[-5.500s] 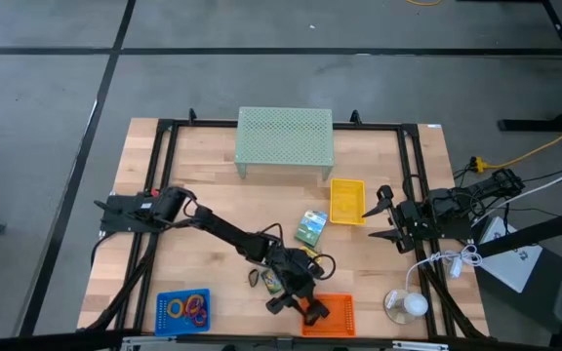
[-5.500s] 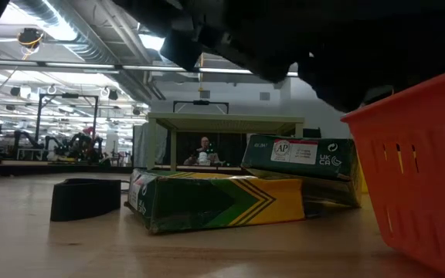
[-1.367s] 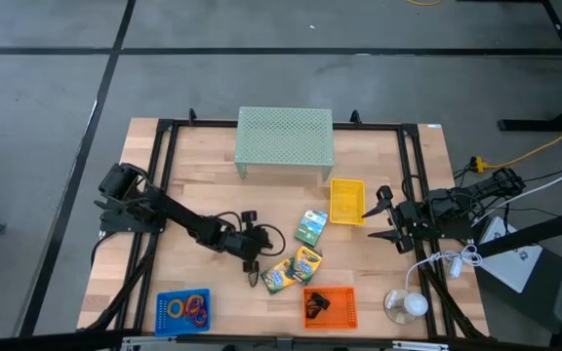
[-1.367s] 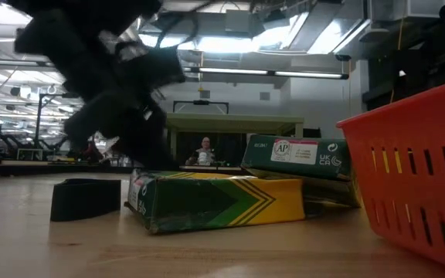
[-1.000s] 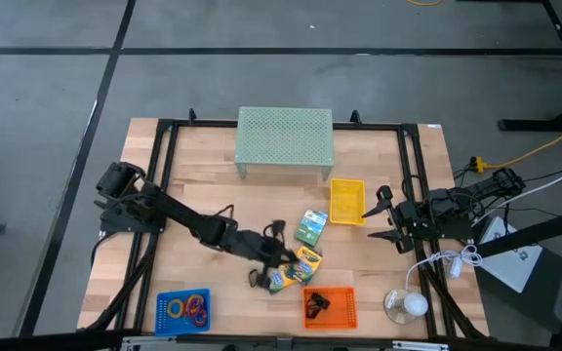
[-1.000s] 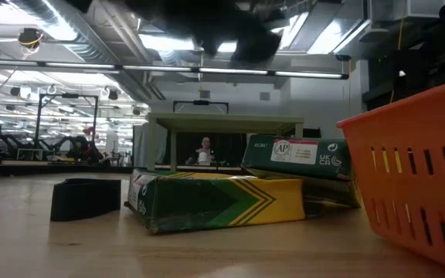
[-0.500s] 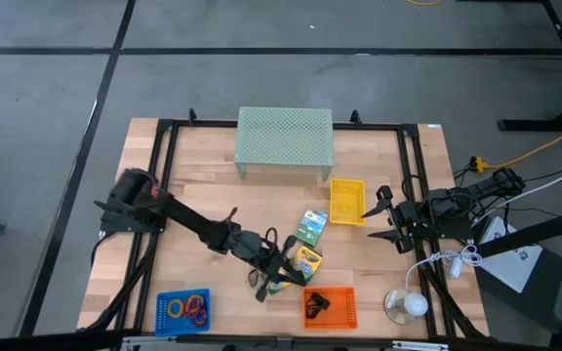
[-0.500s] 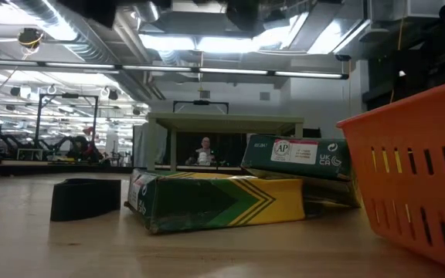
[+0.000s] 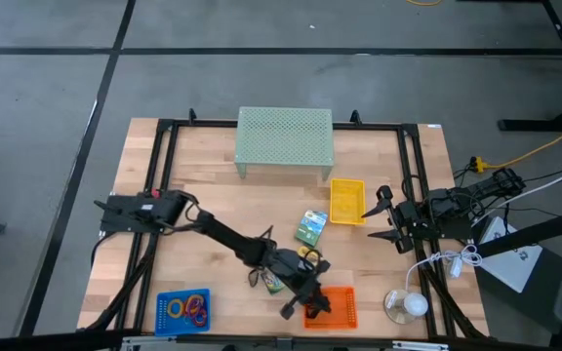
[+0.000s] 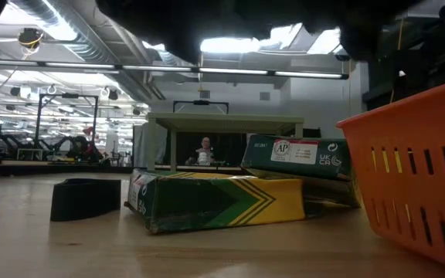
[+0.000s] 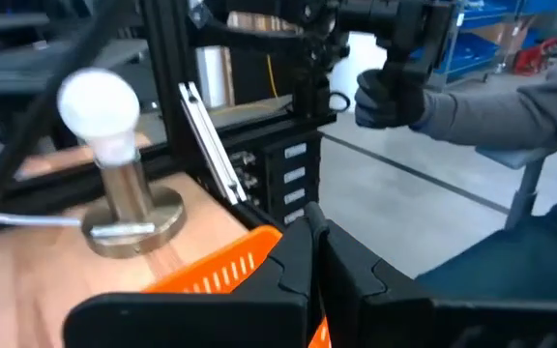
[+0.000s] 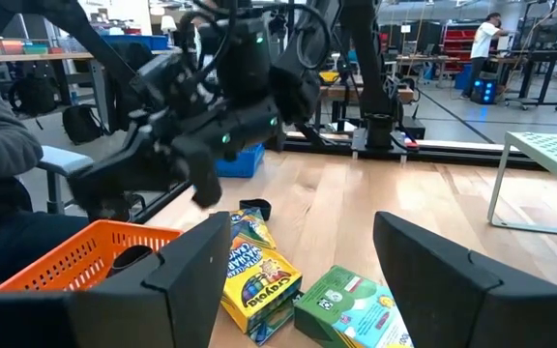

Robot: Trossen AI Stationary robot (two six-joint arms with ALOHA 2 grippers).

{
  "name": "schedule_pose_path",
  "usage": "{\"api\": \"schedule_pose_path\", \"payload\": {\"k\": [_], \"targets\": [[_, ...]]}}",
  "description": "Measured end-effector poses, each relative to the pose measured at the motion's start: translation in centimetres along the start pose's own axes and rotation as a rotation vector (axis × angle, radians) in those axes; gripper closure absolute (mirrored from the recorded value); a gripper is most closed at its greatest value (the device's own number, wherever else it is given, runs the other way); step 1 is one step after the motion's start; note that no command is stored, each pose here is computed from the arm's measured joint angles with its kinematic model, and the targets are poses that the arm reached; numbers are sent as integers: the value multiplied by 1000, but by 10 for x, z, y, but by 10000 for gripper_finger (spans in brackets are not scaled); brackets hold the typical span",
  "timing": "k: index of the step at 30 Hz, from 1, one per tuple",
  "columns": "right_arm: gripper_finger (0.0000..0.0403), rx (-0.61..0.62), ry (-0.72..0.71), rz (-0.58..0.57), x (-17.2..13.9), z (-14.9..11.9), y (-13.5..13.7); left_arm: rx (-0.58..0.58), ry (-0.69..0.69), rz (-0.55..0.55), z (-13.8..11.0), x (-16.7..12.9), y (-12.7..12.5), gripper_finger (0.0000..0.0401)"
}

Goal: Pick & Place Office Desk Supplies
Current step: Put the black rubber band into the orange bin

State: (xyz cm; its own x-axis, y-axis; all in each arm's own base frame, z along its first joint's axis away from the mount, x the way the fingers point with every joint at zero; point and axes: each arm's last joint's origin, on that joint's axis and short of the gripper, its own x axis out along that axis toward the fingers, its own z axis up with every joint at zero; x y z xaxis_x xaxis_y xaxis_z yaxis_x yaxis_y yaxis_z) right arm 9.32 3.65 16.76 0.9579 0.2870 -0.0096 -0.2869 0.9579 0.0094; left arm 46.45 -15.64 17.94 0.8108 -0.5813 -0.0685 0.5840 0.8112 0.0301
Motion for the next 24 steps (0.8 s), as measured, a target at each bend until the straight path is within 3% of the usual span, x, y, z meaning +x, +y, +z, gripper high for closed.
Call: {"api": "schedule_pose_path", "payload": {"k": [10,24], "targets": [[147,-3,0,0,0,0,0,-56,53,-9,-8,4,1,352],[147,-3,0,0,0,0,0,-79,40,-27,-6,4,1,251]]}}
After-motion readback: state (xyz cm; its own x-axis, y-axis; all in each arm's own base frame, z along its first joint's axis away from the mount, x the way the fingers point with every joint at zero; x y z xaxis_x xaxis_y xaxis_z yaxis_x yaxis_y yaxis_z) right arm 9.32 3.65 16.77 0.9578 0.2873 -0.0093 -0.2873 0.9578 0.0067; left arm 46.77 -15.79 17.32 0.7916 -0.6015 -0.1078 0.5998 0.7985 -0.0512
